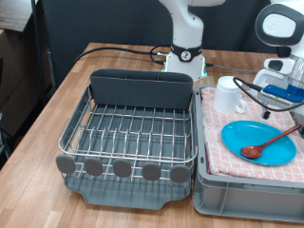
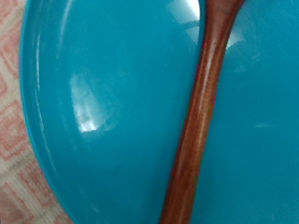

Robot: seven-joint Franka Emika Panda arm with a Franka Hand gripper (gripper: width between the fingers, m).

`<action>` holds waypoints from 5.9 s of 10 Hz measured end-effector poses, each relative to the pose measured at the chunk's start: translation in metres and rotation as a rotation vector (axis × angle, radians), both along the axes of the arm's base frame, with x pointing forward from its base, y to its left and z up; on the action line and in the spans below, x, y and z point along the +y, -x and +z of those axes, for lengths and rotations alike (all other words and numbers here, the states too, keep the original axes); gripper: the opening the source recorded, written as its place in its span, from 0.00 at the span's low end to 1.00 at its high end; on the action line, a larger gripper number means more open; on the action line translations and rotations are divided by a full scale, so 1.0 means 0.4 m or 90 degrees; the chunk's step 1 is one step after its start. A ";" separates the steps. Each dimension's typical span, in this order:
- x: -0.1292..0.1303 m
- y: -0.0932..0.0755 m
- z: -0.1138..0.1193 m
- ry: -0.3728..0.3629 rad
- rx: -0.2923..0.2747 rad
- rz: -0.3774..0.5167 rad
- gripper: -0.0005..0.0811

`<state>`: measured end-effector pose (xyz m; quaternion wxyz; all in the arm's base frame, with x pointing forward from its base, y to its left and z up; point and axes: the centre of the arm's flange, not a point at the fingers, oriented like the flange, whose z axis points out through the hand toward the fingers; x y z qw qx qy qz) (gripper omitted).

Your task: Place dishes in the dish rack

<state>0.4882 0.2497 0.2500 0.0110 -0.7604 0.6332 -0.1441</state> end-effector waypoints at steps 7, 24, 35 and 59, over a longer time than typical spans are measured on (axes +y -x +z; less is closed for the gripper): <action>-0.024 -0.001 -0.090 -0.017 -0.009 -0.035 0.99; -0.016 0.004 0.089 -0.004 0.021 -0.013 0.11; -0.197 0.130 0.205 0.034 0.057 -0.337 0.11; -0.708 0.401 0.279 -0.155 0.113 -0.560 0.11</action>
